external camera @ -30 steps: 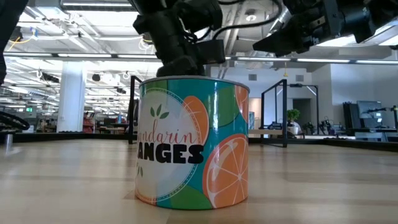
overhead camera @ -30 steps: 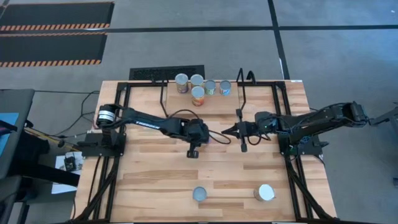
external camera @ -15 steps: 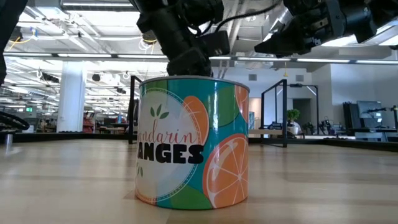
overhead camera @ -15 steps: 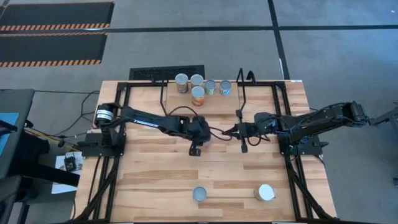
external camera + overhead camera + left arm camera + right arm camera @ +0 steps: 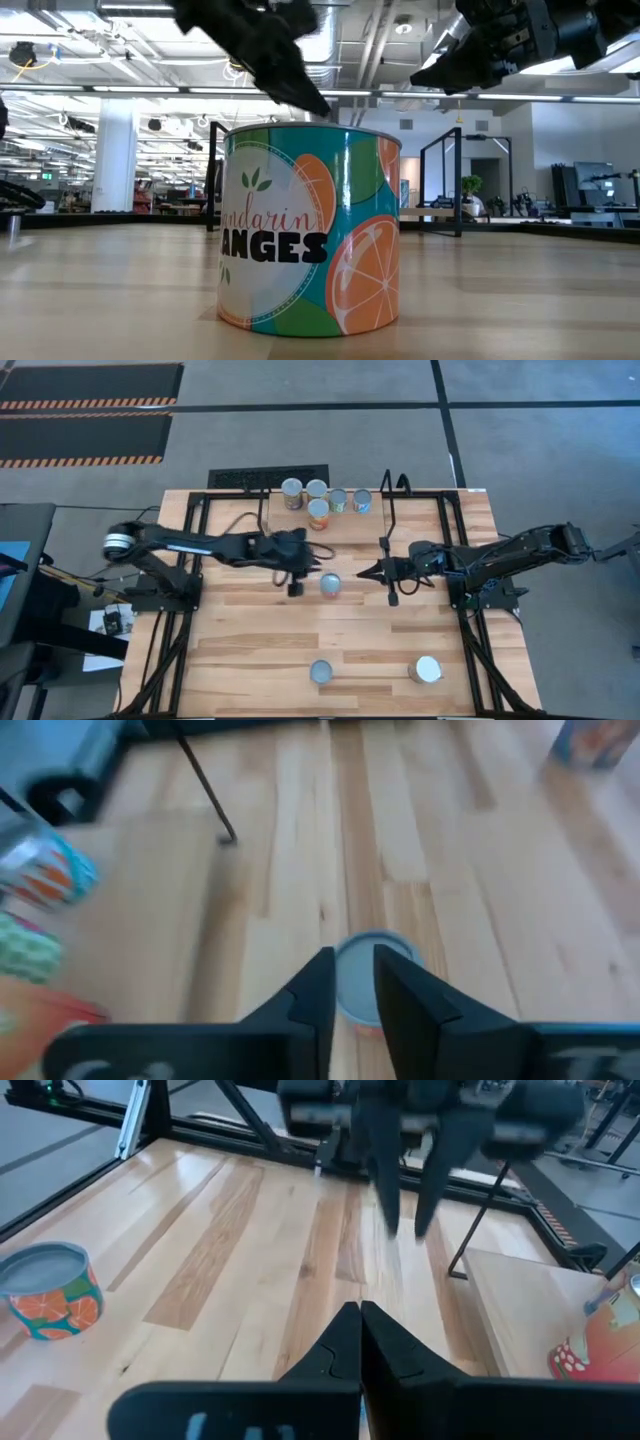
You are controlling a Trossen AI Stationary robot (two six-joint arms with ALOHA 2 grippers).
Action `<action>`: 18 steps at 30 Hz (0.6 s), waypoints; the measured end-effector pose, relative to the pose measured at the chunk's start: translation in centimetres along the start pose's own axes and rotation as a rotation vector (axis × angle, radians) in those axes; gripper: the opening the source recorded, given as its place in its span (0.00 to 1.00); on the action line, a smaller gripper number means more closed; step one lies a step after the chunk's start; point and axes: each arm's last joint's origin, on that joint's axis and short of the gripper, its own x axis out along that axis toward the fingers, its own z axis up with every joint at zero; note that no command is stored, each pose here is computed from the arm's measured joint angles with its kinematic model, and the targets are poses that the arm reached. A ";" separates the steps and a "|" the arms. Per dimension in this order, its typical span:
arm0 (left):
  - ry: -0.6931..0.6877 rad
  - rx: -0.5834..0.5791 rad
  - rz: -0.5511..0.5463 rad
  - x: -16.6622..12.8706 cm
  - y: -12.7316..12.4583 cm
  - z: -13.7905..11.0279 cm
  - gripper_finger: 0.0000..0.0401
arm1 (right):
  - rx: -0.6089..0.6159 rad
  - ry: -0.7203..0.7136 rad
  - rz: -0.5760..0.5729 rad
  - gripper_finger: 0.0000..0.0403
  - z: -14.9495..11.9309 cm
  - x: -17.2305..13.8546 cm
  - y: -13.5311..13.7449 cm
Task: Pick and place cans onto a shelf
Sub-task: Put the canned mix vegetables on the shelf
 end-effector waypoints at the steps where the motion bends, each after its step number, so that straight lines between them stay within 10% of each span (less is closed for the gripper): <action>1: -0.041 -0.001 0.006 -0.9 0.0 -0.4 0.13 | 0.002 -0.003 0.000 0.03 0.0 0.0 0.0; 18: -0.582 -0.117 -0.025 -10.4 -1.8 -12.8 0.00 | 0.120 0.131 0.017 0.07 0.4 5.5 -0.2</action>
